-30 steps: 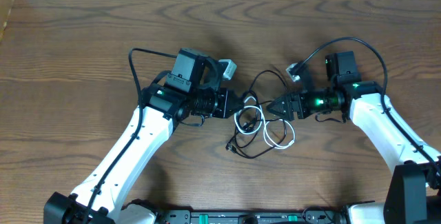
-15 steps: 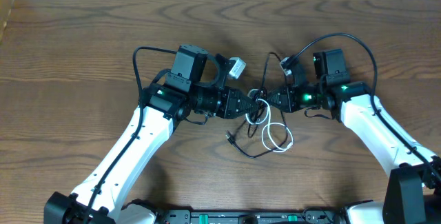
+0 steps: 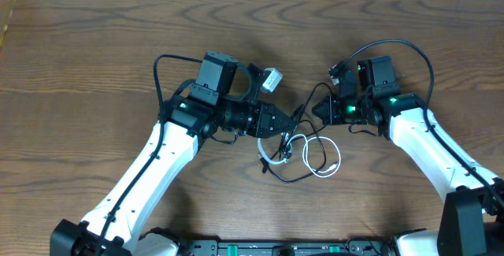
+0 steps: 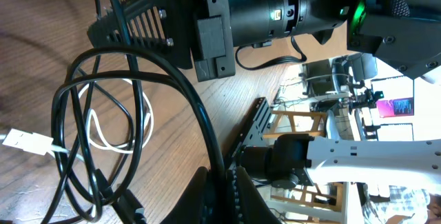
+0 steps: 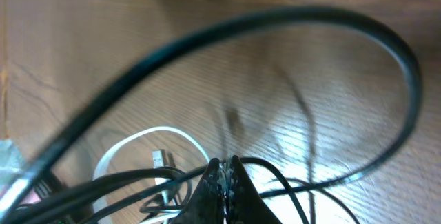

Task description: Untangle cables

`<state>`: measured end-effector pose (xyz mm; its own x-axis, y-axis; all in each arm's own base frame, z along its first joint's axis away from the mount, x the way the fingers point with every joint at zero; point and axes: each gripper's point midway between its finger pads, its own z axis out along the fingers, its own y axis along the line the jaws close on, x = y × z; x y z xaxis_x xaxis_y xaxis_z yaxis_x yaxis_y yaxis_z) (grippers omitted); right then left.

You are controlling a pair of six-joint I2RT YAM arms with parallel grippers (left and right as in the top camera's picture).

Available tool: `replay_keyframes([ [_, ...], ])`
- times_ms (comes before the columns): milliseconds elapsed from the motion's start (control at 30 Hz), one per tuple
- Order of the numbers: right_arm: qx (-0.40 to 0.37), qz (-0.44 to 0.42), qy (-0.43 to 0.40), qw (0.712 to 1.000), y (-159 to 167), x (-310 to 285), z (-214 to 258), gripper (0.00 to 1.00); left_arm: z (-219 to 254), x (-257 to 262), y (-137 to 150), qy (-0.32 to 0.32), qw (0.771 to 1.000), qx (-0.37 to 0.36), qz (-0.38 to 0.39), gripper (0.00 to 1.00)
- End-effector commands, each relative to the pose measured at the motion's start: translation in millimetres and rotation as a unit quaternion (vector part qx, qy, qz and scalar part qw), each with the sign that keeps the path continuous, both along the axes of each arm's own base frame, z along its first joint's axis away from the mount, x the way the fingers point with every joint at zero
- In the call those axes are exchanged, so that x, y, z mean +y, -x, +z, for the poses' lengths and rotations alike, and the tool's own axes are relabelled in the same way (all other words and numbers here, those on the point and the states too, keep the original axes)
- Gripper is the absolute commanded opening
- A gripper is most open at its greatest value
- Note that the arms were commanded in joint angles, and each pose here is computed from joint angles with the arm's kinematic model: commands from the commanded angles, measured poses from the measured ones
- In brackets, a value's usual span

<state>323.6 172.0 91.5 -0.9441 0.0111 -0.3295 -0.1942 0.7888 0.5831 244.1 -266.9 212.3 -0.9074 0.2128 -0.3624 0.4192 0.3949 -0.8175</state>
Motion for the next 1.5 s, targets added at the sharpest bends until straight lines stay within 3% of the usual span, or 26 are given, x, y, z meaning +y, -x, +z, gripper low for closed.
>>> replay_keyframes([
  [0, 0.021, -0.003, 0.002, 1.0, 5.4, 0.7, -2.0, 0.09, 6.3, -0.8, 3.3, 0.013, 1.0, -0.007, -0.011, 0.07],
  [33, 0.031, 0.022, -0.01, 0.999, 15.3, 5.9, -0.9, 0.17, 3.9, 0.3, 0.4, 0.004, 1.0, -0.012, -0.004, 0.07],
  [167, 0.031, 0.123, -0.055, 0.99, 46.4, 22.3, 7.6, 0.28, 14.7, -4.1, -5.9, 0.026, 0.999, -0.042, -0.009, 0.07],
  [300, 0.037, 0.117, -0.015, 0.992, 47.5, 12.7, -2.8, 0.39, 67.7, -18.7, 8.5, 0.153, 0.981, -0.076, -0.091, 0.07],
  [400, 0.051, 0.064, 0.042, 0.996, 38.6, -5.0, -16.0, 0.41, 87.7, -20.9, 11.7, 0.189, 0.971, -0.088, -0.115, 0.08],
  [567, 0.096, -0.064, 0.153, 0.981, 32.9, -48.3, -37.5, 0.4, 46.1, -15.1, -23.0, 0.084, 0.995, -0.054, 0.011, 0.08],
  [733, 0.13, -0.149, 0.226, 0.954, 40.2, -81.1, -46.7, 0.39, 29.5, -9.7, -12.1, 0.056, 0.998, 0.002, 0.016, 0.08],
  [800, 0.123, -0.108, 0.177, 0.97, 38.3, -60.5, -42.1, 0.39, 20.4, -5.9, -18.9, 0.031, 0.999, 0.002, 0.041, 0.07],
  [867, 0.085, 0.02, 0.075, 0.993, 41.9, -17.9, -24.8, 0.4, 5.8, 1.7, -28.1, -0.009, 0.997, 0.007, 0.081, 0.08],
  [967, 0.03, 0.15, -0.073, 0.985, 55.1, 28.0, 12.1, 0.48, -1.7, 6.2, -30.9, -0.029, 0.994, 0.021, 0.102, 0.07],
  [1233, -0.018, 0.204, -0.193, 0.96, 55.4, 54.8, 52.4, 0.56, -5.4, 7.8, -26.9, -0.036, 0.994, 0.034, 0.102, 0.07],
  [1367, -0.039, 0.199, -0.187, 0.961, 45.8, 55.5, 53.4, 0.54, 9.0, -2.6, -15.8, 0.005, 0.997, 0.039, 0.062, 0.07],
  [1467, -0.025, 0.143, -0.152, 0.978, 28.4, 49.7, 43.8, 0.51, 28.8, -11.1, -11.0, 0.054, 0.998, 0.022, 0.024, 0.08],
])
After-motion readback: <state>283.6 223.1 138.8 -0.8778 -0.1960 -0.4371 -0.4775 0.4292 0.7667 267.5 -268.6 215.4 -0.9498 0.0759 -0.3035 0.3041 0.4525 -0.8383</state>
